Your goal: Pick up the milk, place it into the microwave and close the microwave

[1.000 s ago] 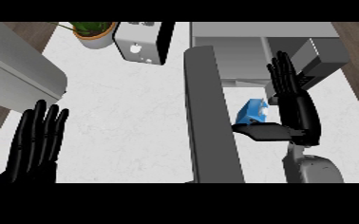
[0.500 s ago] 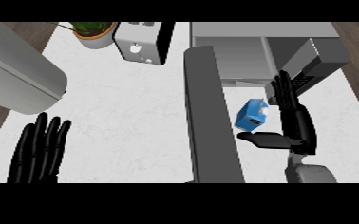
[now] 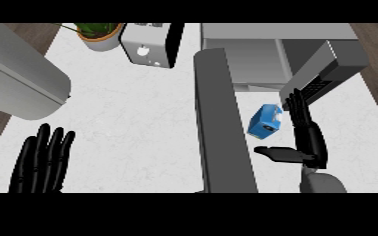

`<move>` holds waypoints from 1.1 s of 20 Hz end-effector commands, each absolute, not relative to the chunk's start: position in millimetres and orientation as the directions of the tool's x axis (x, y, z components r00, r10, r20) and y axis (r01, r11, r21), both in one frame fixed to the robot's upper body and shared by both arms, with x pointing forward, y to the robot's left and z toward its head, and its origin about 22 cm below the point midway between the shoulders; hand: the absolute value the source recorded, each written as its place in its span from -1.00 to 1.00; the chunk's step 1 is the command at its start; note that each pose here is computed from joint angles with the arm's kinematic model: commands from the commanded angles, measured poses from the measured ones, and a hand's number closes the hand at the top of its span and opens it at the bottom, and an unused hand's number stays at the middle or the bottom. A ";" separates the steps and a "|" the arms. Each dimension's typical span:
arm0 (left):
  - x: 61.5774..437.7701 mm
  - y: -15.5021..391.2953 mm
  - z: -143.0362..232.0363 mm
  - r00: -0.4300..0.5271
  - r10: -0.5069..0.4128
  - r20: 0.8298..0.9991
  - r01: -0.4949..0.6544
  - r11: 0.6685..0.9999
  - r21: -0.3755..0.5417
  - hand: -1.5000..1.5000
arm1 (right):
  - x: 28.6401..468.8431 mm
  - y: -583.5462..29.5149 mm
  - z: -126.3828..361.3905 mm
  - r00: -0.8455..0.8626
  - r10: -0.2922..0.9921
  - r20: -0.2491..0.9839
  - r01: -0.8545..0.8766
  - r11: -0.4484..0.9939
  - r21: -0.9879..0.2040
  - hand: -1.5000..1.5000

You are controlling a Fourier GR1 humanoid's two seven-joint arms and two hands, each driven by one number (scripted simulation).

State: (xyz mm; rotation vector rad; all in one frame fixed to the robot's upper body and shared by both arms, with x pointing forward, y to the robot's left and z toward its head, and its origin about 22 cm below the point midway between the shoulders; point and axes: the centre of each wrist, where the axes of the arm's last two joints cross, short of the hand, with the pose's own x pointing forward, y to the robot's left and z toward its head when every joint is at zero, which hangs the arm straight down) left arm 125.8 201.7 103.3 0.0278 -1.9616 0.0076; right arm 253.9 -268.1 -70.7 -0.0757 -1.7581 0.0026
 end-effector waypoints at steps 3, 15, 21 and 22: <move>133.8 206.3 91.0 -0.384 -0.028 0.923 -0.027 0.999 0.019 -1.00 | 260.3 -279.2 -101.0 -0.171 0.015 0.985 0.047 0.999 -0.007 -1.00; 118.0 203.1 106.1 -0.380 -0.019 0.925 -0.029 1.000 0.009 -1.00 | 275.2 -275.9 -139.6 -0.165 0.045 0.985 0.030 0.999 -0.040 -1.00; 114.0 205.7 105.1 -0.383 -0.019 0.923 -0.028 1.000 0.009 -1.00 | 265.6 -278.2 -145.1 -0.306 0.175 0.936 -0.045 0.979 -0.198 1.00; 117.7 209.8 115.3 -0.391 -0.023 0.920 -0.026 1.000 0.014 -1.00 | 255.3 -269.1 -156.7 -0.301 0.146 0.942 -0.044 0.985 -0.166 1.00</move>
